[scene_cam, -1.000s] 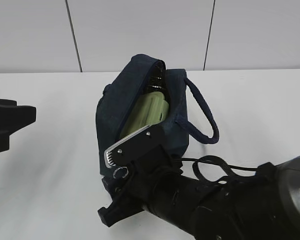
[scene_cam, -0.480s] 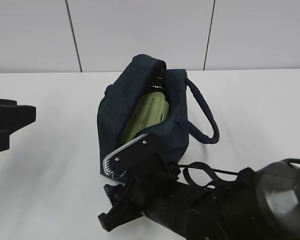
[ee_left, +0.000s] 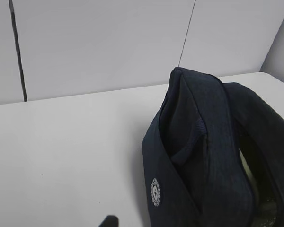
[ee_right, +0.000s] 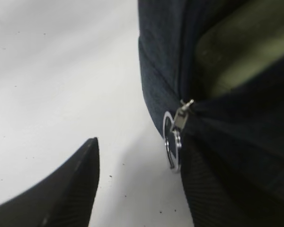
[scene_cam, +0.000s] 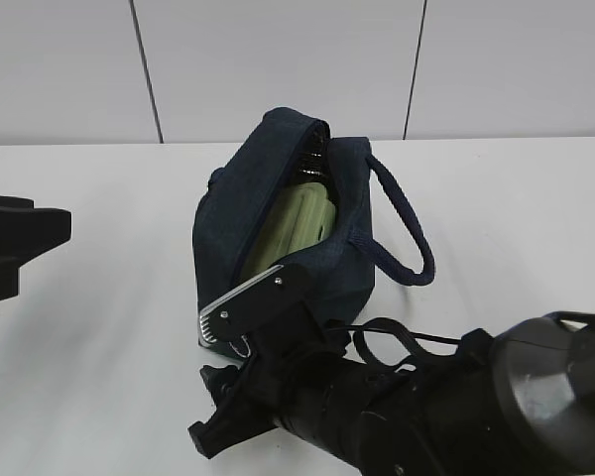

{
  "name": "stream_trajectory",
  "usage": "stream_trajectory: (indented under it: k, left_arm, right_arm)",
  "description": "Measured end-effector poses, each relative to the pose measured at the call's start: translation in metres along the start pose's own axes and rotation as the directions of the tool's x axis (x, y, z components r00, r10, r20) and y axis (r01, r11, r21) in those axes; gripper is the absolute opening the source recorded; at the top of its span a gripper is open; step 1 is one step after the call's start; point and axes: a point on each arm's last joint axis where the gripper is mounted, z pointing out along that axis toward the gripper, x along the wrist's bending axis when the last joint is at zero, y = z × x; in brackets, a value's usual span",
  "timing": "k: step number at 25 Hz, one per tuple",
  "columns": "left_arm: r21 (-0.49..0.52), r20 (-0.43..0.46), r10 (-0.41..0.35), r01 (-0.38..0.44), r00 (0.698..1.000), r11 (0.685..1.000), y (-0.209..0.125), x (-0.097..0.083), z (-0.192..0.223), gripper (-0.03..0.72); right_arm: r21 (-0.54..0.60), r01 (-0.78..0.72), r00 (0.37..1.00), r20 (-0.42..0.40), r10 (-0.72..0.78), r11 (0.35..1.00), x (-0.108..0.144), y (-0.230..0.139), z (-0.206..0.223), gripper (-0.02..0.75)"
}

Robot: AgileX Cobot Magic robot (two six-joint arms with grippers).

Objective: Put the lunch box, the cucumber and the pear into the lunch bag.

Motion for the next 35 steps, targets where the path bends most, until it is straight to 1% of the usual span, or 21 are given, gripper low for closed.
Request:
stream_trajectory:
  k: [3, 5, 8, 12, 17, 18, 22, 27, 31, 35]
  left_arm:
    - [0.0, 0.0, 0.0, 0.0, 1.0, 1.0, 0.0, 0.0, 0.0, 0.279]
    - [0.0, 0.0, 0.0, 0.0, 1.0, 1.0, 0.0, 0.0, 0.0, 0.279]
    - [0.002, 0.016, 0.008, -0.008, 1.0, 1.0, 0.0, -0.004, 0.0, 0.275]
    - [0.003, 0.026, 0.011, -0.011, 1.0, 1.0, 0.0, -0.005, 0.001, 0.274]
    - [0.003, 0.026, 0.011, -0.011, 1.0, 1.0, 0.0, -0.005, 0.001, 0.274]
    - [0.003, 0.026, 0.011, -0.011, 1.0, 1.0, 0.0, -0.005, 0.001, 0.274]
    - [0.003, 0.026, 0.011, -0.011, 1.0, 1.0, 0.0, -0.005, 0.001, 0.274]
    - [0.003, 0.026, 0.012, -0.013, 1.0, 1.0, 0.0, -0.005, 0.001, 0.274]
    - [0.019, 0.03, 0.011, -0.012, 0.999, 1.0, -0.002, -0.005, 0.003, 0.269]
    - [0.088, 0.076, 0.017, -0.024, 0.997, 0.996, -0.01, -0.006, 0.014, 0.267]
  right_arm:
    - [0.0, -0.002, 1.0, 0.001, 0.002, 1.0, 0.0, 0.0, 0.0, 0.433]
    - [0.001, -0.003, 1.0, 0.002, 0.003, 1.0, 0.0, 0.0, 0.0, 0.405]
    - [0.001, -0.005, 1.0, 0.003, 0.005, 1.0, 0.0, 0.0, 0.0, 0.314]
    - [0.002, -0.012, 1.0, 0.008, 0.012, 1.0, -0.001, 0.0, 0.0, 0.165]
    - [0.005, -0.021, 1.0, 0.022, 0.021, 1.0, -0.002, -0.001, 0.0, 0.015]
    - [0.006, -0.022, 0.999, 0.023, 0.022, 1.0, -0.002, -0.001, 0.0, 0.006]
    - [0.008, -0.023, 0.999, 0.024, 0.023, 1.0, -0.002, -0.001, 0.0, 0.006]
    - [0.069, -0.017, 1.0, 0.001, 0.017, 0.998, 0.0, -0.002, -0.004, 0.006]
    - [0.059, 0.031, 0.999, -0.034, -0.029, 0.998, 0.002, 0.015, -0.02, 0.006]
    - [0.01, 0.031, 0.998, -0.054, -0.031, 0.999, 0.003, 0.037, -0.041, 0.006]
